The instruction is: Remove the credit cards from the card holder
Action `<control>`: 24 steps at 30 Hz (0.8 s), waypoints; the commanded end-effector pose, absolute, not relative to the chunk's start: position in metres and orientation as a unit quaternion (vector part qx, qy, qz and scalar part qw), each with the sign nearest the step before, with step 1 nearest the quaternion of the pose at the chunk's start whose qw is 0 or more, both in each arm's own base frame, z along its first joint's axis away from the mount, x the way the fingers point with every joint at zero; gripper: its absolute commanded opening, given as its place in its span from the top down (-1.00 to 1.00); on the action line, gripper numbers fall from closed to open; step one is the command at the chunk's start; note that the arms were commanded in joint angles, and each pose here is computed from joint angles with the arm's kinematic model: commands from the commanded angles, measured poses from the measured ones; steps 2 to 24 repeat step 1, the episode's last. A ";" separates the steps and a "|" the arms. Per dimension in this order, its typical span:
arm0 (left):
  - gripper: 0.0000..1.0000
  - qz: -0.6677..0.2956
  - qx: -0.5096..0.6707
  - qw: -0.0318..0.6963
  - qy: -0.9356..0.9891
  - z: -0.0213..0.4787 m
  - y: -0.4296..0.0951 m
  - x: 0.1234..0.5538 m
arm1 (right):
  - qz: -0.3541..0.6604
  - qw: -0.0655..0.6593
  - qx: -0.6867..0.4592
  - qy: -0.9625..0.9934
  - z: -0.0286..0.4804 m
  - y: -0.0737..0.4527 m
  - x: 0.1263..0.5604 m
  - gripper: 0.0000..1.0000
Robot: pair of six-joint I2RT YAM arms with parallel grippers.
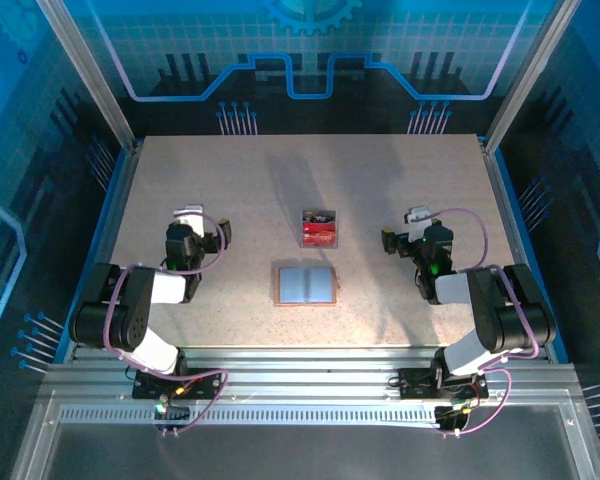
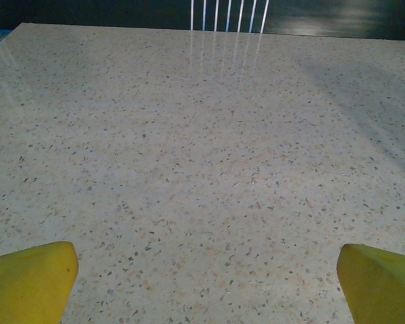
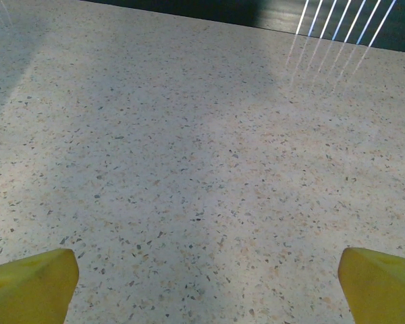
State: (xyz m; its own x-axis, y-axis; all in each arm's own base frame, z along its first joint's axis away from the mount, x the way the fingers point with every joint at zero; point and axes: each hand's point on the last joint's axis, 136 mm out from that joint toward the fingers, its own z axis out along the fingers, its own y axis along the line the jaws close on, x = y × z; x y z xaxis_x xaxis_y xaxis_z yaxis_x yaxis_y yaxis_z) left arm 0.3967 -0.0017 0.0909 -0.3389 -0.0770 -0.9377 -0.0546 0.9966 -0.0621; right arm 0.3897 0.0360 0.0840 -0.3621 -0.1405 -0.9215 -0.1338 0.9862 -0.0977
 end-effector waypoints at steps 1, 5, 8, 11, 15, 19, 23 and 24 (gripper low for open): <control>-0.99 -0.015 -0.025 0.586 0.809 0.097 -0.007 0.397 | -0.001 0.583 -0.070 0.809 0.099 0.033 0.397 -0.99; -0.99 -0.015 -0.025 0.586 0.809 0.097 -0.007 0.397 | -0.001 0.583 -0.070 0.809 0.099 0.033 0.397 -0.99; -0.99 -0.015 -0.025 0.586 0.809 0.097 -0.007 0.397 | -0.001 0.583 -0.070 0.809 0.099 0.033 0.397 -0.99; -0.99 -0.015 -0.025 0.586 0.809 0.097 -0.007 0.397 | -0.001 0.583 -0.070 0.809 0.099 0.033 0.397 -0.99; -0.99 -0.015 -0.025 0.586 0.809 0.097 -0.007 0.397 | -0.001 0.583 -0.070 0.809 0.099 0.033 0.397 -0.99; -0.99 -0.015 -0.025 0.586 0.809 0.097 -0.007 0.397 | -0.001 0.583 -0.070 0.809 0.099 0.033 0.397 -0.99; -0.99 -0.015 -0.025 0.586 0.809 0.097 -0.007 0.397 | -0.001 0.583 -0.070 0.809 0.099 0.033 0.397 -0.99; -0.99 -0.015 -0.025 0.586 0.809 0.097 -0.007 0.397 | -0.001 0.583 -0.070 0.809 0.099 0.033 0.397 -0.99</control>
